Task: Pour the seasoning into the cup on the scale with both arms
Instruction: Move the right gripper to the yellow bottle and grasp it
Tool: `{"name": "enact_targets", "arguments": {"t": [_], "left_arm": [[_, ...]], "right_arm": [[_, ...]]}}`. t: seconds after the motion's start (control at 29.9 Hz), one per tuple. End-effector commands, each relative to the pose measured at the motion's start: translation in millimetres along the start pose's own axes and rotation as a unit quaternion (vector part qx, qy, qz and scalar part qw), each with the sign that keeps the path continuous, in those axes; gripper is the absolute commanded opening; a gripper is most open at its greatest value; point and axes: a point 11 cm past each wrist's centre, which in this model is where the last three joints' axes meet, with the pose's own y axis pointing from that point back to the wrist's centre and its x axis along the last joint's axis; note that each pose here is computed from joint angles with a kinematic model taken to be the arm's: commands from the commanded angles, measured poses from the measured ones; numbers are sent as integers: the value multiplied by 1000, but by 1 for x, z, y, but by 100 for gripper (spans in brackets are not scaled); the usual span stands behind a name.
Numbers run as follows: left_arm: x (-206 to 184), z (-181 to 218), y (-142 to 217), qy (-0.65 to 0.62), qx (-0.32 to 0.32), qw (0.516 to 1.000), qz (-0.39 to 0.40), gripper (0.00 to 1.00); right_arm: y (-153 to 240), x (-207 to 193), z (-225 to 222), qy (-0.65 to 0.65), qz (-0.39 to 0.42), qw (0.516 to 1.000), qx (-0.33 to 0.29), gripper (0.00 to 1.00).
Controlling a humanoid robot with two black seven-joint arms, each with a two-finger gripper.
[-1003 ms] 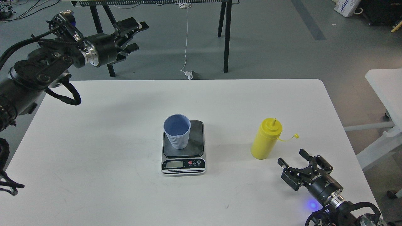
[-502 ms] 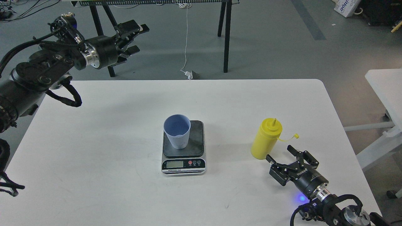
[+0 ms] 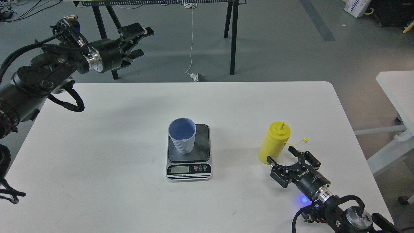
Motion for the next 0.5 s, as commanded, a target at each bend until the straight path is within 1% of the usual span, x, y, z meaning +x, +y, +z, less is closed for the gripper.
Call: {"name": "enact_targets", "arguments": {"t": [0.0, 0.47], "left_arm": [[-1, -3, 1, 2, 2, 1000, -1, 99], [-4, -3, -1, 3, 1, 1000, -4, 99]], "right_arm": [[-4, -4, -2, 3, -4, 1000, 0, 98], [-13, -7, -1, 10, -4, 1000, -4, 98]]}}
